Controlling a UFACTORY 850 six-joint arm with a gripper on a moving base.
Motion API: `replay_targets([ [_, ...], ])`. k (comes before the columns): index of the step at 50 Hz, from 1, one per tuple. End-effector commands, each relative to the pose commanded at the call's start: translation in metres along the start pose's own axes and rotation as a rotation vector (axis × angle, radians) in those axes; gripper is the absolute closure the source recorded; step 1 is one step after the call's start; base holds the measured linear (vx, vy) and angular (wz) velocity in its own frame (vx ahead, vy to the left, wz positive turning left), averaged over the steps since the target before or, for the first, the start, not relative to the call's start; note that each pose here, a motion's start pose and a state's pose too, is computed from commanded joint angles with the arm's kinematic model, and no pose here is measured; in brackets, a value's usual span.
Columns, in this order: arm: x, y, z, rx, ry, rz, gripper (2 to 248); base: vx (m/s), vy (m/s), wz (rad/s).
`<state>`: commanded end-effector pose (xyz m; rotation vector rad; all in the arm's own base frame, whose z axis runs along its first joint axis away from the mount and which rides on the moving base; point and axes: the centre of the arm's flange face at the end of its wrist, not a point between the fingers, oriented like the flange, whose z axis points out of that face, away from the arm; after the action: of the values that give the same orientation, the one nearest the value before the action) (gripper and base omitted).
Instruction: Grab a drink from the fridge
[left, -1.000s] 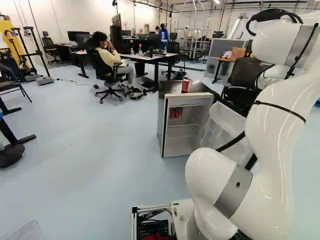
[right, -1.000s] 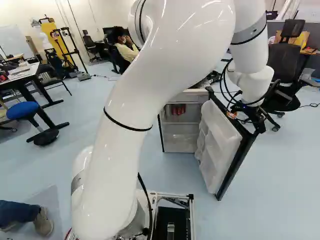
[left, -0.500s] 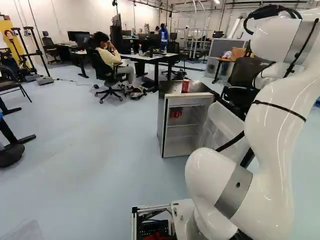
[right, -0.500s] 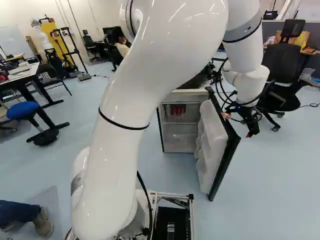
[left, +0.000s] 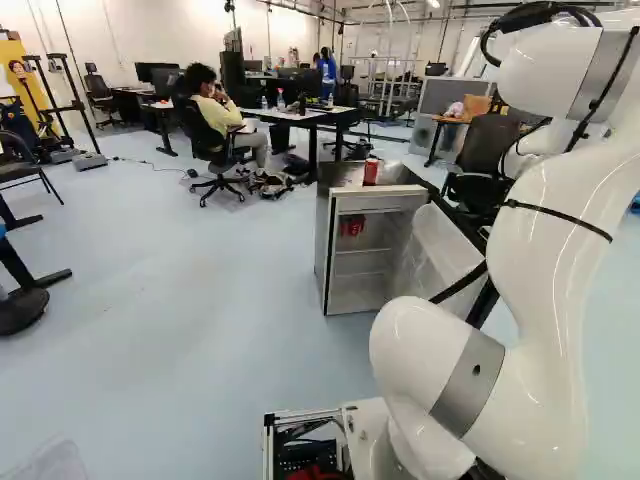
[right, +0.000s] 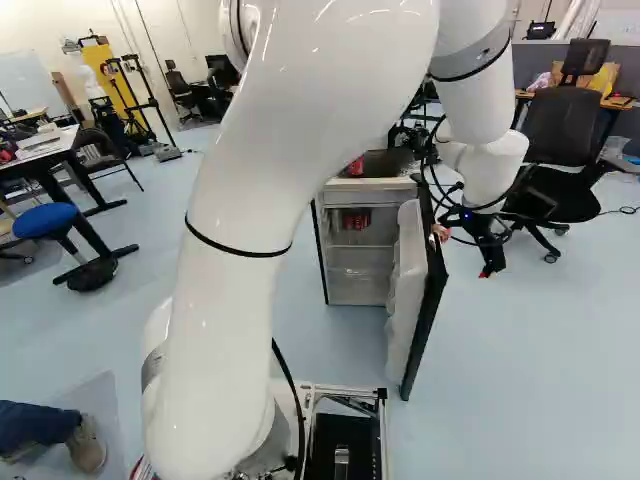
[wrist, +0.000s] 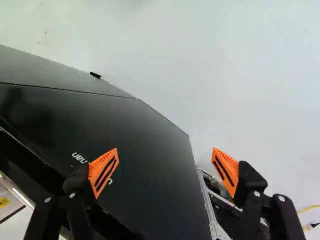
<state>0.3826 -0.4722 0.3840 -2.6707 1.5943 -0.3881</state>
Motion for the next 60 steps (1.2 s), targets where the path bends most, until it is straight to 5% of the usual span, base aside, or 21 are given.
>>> replay_targets([
  [60, -0.065, -0.031, -0.010, -0.008, -0.069, -0.098, 3, 0.000, 0.000, 0.000],
])
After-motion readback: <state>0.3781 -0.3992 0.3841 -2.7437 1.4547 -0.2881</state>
